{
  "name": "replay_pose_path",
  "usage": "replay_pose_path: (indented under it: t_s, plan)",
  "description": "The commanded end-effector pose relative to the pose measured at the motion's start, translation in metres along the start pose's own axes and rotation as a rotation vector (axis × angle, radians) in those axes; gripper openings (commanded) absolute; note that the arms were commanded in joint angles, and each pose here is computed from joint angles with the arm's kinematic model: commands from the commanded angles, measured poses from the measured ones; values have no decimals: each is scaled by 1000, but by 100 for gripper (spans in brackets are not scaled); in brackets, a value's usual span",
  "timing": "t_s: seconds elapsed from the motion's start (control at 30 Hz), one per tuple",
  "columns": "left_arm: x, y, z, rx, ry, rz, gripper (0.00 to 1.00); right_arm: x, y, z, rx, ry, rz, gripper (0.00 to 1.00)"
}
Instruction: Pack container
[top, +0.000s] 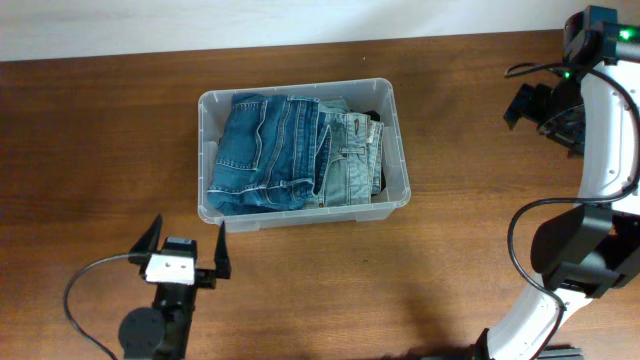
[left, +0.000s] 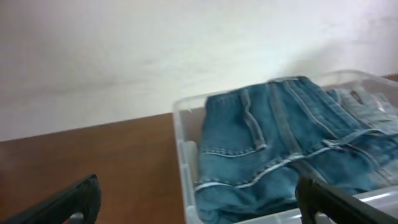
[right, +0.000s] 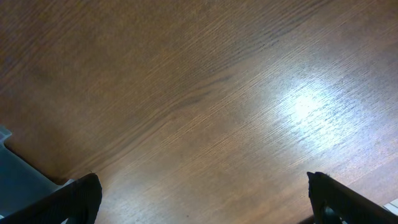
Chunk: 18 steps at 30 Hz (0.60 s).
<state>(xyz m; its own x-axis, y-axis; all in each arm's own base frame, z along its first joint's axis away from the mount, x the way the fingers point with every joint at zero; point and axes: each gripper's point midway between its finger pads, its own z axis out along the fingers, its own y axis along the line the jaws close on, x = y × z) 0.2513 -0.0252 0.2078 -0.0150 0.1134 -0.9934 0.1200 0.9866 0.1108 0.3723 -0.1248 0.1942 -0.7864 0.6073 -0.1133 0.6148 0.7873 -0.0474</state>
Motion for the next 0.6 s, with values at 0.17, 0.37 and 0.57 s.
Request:
replay_pose_path:
  t_s: [0.17, 0.37, 0.57]
  plan:
    - [2, 10, -6, -46, -103, 19, 100, -1, -1, 0, 2, 0, 14, 98]
    - [-3, 15, -10, -72, -170, 27, 99, -1, -1, 0, 2, 0, 15, 98]
    - [5, 19, -9, -90, -137, 25, 99, -1, -1, 0, 2, 0, 14, 98]
